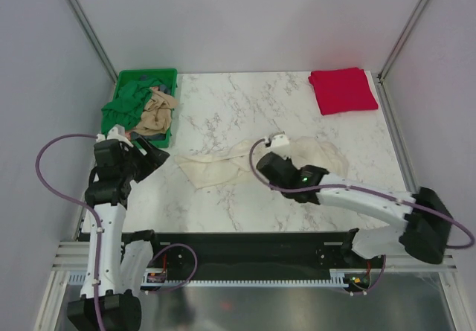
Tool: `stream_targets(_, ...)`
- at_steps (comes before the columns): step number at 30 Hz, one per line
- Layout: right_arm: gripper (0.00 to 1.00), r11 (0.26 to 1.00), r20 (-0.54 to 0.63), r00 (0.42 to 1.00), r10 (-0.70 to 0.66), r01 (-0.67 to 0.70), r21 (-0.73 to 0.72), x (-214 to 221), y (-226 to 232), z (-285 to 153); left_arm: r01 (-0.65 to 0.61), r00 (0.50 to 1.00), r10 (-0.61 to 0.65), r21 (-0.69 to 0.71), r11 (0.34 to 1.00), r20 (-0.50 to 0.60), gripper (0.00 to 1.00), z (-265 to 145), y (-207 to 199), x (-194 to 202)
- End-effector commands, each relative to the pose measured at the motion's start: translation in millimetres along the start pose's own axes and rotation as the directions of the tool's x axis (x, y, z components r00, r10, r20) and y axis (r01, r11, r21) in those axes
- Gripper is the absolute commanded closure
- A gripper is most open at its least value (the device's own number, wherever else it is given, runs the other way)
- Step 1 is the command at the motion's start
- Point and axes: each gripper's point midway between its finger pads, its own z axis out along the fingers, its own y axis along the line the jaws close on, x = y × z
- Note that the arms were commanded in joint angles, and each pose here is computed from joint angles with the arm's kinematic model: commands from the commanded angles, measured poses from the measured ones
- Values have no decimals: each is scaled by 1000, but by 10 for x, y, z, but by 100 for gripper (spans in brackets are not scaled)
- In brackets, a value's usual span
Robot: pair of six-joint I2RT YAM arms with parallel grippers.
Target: Fold and stack the t-shirts
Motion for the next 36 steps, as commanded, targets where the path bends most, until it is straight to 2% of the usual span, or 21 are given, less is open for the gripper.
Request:
stream_targets(1, 100, 980, 329, 930, 163, -192, 56, -1089, -646, -830, -65, 998, 65, -25, 998, -3, 22, 12, -62, 47)
stream_targets(3, 100, 966, 444, 875, 195, -251, 69, -1472, -952, -1277, -97, 995, 95, -39, 995, -41, 22, 44, -113, 170)
stream_targets(5, 100, 953, 498, 841, 214, -291, 81, -1687, -1143, -1505, -126, 988, 123, -29, 992, -98, 22, 96, -198, 333)
stream_targets(7, 100, 946, 500, 844, 192, -294, 134, -1712, -1299, -1534, -139, 984, 130, -66, 988, -126, 22, 164, -155, 433)
stream_targets(9, 100, 943, 471, 863, 182, -289, 166, -1619, -1366, -1410, -153, 973, 137, -73, 986, -188, 22, 247, -200, 692)
stream_targets(10, 100, 940, 469, 862, 191, -298, 165, -1617, -1384, -1399, -156, 974, 138, -92, 983, -177, 22, 273, -150, 688)
stream_targets(11, 100, 940, 452, 873, 183, -289, 178, -1543, -1400, -1332, -166, 965, 141, -101, 981, -220, 22, 333, -157, 840)
stream_targets(15, 100, 912, 456, 868, 195, -332, 240, -1468, -1653, -1297, -186, 948, 141, -137, 973, -286, 23, 542, -40, 1191)
stream_targets(19, 100, 884, 484, 843, 237, -394, 253, -1496, -1920, -1382, -185, 955, 130, -194, 963, -265, 23, 623, 64, 1249)
stream_targets(25, 100, 829, 536, 799, 274, -478, 290, -1368, -2243, -1495, -144, 982, 115, -190, 971, -153, 19, 570, -30, 1009)
stream_targets(27, 100, 840, 531, 797, 288, -476, 260, -1366, -2214, -1470, -140, 984, 114, -205, 969, -134, 19, 579, -13, 973)
stream_targets(31, 100, 864, 479, 825, 301, -448, 230, -1272, -2094, -1287, -139, 981, 101, -236, 962, -166, 21, 719, 72, 1087)
stream_targets(36, 100, 881, 458, 833, 311, -434, 191, -1235, -2000, -1208, -134, 974, 81, -251, 959, -213, 27, 760, 175, 1256)
